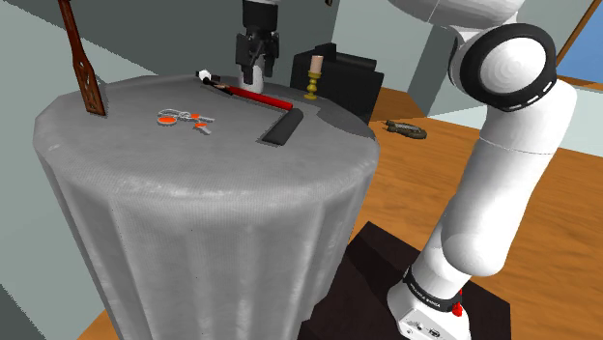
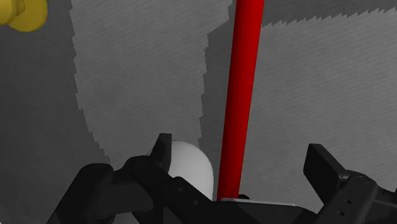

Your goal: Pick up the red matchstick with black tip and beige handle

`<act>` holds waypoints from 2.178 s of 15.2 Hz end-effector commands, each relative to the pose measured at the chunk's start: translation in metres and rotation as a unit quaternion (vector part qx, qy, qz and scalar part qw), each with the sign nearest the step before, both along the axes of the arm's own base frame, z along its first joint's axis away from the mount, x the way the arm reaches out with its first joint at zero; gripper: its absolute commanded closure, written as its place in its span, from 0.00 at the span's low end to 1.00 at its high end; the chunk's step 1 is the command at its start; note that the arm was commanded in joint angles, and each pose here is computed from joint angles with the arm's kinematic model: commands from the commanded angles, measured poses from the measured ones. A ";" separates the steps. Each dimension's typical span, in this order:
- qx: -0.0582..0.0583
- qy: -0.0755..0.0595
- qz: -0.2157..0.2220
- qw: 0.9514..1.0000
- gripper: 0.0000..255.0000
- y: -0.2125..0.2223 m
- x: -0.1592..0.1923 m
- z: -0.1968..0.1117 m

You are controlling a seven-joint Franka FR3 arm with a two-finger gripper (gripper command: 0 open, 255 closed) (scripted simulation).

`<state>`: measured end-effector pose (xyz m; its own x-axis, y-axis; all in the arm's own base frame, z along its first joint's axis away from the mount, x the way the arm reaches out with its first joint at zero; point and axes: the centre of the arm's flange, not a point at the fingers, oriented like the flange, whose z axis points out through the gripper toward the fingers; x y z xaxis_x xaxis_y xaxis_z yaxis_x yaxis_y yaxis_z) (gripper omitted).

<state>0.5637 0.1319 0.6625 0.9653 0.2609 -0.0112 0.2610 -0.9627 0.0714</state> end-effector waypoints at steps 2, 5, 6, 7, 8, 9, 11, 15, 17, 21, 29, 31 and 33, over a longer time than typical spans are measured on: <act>-0.006 0.000 0.003 1.000 0.00 0.013 0.037 0.002; -0.006 0.000 0.003 1.000 0.00 0.013 0.037 -0.009; -0.006 0.000 0.003 1.000 0.00 0.013 0.037 -0.014; -0.006 0.000 0.003 1.000 0.00 0.013 0.037 -0.019; -0.006 0.000 0.003 1.000 0.00 0.013 0.037 -0.024; -0.006 0.000 0.003 1.000 0.00 0.013 0.037 -0.030; -0.006 0.000 0.003 1.000 0.00 0.013 0.037 -0.038; -0.006 0.000 0.003 1.000 1.00 0.013 0.038 -0.038; -0.006 0.000 0.003 1.000 1.00 0.013 0.038 -0.038; -0.006 0.000 0.003 1.000 1.00 0.013 0.038 -0.038; -0.006 0.000 0.003 1.000 1.00 0.013 0.037 -0.001; -0.006 0.000 0.003 1.000 1.00 0.013 0.037 0.009; -0.006 0.000 0.003 1.000 1.00 0.013 0.037 0.020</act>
<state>0.6004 0.1445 0.6770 0.9637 0.2667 -0.0135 0.2669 -0.9601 0.0832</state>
